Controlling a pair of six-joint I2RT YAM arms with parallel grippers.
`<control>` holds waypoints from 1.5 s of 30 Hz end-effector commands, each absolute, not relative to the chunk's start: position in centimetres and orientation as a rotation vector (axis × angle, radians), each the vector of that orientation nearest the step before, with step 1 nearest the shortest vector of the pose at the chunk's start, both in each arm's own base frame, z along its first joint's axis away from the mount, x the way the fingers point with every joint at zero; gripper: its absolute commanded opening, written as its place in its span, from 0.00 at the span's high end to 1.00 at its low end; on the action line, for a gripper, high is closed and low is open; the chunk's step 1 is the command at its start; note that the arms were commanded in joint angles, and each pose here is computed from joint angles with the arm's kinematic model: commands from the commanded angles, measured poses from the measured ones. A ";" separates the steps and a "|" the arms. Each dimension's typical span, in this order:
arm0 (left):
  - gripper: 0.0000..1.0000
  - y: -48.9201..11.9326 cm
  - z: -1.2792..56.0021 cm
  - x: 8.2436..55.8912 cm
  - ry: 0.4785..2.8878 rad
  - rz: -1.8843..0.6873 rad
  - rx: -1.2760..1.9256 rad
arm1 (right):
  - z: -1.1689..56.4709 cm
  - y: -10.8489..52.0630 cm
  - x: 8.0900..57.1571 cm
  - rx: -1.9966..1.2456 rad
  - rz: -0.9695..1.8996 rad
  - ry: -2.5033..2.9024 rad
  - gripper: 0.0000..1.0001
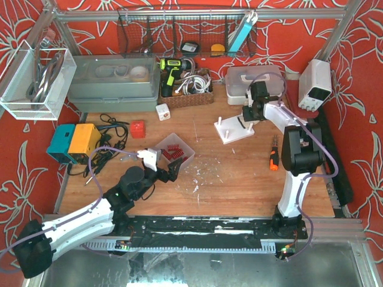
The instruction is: Install the large spring
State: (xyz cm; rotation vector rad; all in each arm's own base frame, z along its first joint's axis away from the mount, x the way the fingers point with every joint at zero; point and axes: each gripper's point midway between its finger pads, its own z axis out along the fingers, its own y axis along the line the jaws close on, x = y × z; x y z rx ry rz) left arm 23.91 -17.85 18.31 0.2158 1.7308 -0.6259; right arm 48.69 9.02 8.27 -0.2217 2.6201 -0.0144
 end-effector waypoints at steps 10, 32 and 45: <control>0.00 -16.9 18.5 24.3 1.728 -0.576 0.167 | 18.2 3.4 44.9 0.123 -0.251 2.437 1.00; 0.00 -16.9 18.5 24.5 1.740 -0.566 0.165 | 11.6 -9.1 33.4 1.026 -0.595 2.162 1.00; 0.00 -16.2 19.0 24.3 1.719 -0.563 0.131 | 10.7 -8.5 34.0 0.960 -0.545 2.242 0.77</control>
